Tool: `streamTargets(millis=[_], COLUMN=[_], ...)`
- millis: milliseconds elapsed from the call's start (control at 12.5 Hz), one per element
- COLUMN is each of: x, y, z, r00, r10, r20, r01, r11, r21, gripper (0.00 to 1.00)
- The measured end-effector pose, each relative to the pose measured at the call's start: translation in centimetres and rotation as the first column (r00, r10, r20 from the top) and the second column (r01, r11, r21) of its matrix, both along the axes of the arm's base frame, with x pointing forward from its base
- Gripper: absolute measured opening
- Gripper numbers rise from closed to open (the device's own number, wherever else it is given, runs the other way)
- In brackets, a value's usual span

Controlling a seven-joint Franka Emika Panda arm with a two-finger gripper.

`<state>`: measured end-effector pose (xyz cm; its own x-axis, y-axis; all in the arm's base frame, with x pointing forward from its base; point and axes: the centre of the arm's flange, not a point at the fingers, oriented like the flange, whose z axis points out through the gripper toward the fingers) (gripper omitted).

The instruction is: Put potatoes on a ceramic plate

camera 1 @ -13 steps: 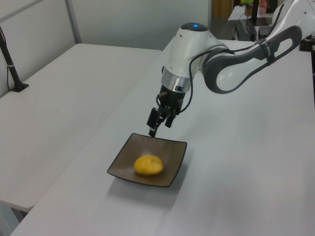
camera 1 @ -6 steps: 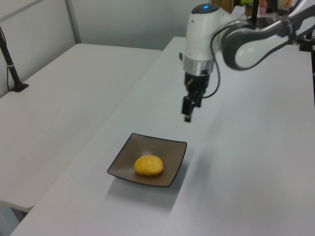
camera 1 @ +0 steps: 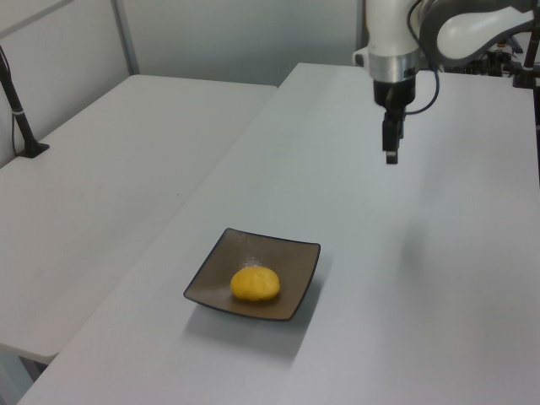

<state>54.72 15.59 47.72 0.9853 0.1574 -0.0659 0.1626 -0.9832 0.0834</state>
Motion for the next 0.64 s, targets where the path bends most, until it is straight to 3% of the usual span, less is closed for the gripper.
streamTargets(millis=[319,638], x=[0.0,0.3], y=[-9.6,-13.0], z=[3.5,5.8], r00=[0.986,0.974], r10=[-0.159,-0.209], r20=[0.041,0.084], r01=[0.156,0.203], r11=[0.986,0.976], r21=[0.062,0.075], gripper=[1.0,1.0])
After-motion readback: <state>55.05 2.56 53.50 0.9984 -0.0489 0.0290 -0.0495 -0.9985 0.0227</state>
